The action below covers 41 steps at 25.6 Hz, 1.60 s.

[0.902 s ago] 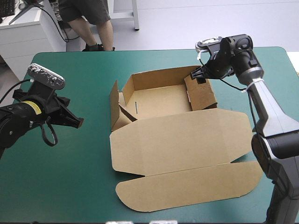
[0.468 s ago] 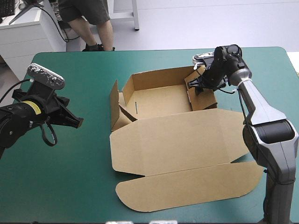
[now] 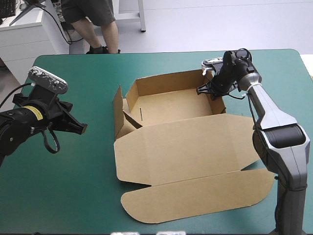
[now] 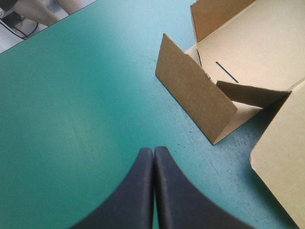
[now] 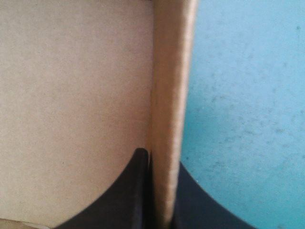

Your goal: Fold the box

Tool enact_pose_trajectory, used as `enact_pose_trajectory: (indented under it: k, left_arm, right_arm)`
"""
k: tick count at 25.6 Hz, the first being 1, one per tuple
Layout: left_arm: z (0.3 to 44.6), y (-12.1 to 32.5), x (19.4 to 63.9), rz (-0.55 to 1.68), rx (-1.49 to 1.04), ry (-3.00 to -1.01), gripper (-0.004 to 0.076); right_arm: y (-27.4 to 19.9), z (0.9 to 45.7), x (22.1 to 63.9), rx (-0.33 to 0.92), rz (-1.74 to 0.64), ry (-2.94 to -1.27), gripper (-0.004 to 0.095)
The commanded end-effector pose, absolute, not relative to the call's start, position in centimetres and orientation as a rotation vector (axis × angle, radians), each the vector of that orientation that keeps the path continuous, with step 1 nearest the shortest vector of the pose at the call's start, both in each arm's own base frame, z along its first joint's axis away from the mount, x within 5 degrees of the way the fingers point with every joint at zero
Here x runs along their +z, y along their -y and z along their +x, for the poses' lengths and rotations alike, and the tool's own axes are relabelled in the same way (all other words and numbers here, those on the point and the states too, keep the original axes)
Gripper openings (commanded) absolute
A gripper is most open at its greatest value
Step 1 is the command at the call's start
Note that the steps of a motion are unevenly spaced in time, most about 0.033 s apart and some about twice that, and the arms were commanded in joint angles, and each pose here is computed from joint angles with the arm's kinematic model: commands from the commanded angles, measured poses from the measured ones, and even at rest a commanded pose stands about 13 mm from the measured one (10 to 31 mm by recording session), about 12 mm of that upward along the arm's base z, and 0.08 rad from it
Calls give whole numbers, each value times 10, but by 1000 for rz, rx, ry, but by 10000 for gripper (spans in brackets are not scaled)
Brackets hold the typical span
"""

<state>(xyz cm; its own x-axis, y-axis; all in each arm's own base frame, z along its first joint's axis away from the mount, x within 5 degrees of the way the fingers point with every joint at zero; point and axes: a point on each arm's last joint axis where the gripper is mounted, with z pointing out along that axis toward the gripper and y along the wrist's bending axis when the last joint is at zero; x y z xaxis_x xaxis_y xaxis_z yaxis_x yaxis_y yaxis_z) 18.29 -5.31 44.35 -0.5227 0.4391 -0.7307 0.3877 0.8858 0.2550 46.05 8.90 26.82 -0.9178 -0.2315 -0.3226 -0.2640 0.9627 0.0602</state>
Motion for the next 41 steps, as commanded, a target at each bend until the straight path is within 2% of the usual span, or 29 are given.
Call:
enact_pose_trajectory:
  k: [1,6,10,21,27,30,36,38,41]
  left_arm:
    - [178,52,458,565,68,-2088,-9]
    - [178,52,458,565,68,-2088,-9]
    - [178,52,458,565,68,-2088,-9]
    - [178,50,458,533,68,-2098,-9]
    - [178,50,458,515,58,-2103,-9]
    - [179,50,458,515,62,-2100,-9]
    - [181,41,458,454,152,-2109,-8]
    - [187,32,455,386,168,-2144,22]
    - [200,19,447,349,107,-2202,21]
  right_arm:
    - [-87,451,305,166,-366,-2718,-18]
    - [-86,450,307,153,-367,-2713,-19]
    - [-84,442,327,152,-369,-2669,-19]
    - [-55,375,439,130,-350,-2399,-19]
    - [-22,318,502,255,-302,-2196,-19]
    - [-6,286,526,202,-266,-2121,-19]
    - [5,239,532,125,-257,-2097,-19]
    - [7,231,529,115,-251,-2106,-19]
    - [8,230,528,125,-246,-2109,-19]
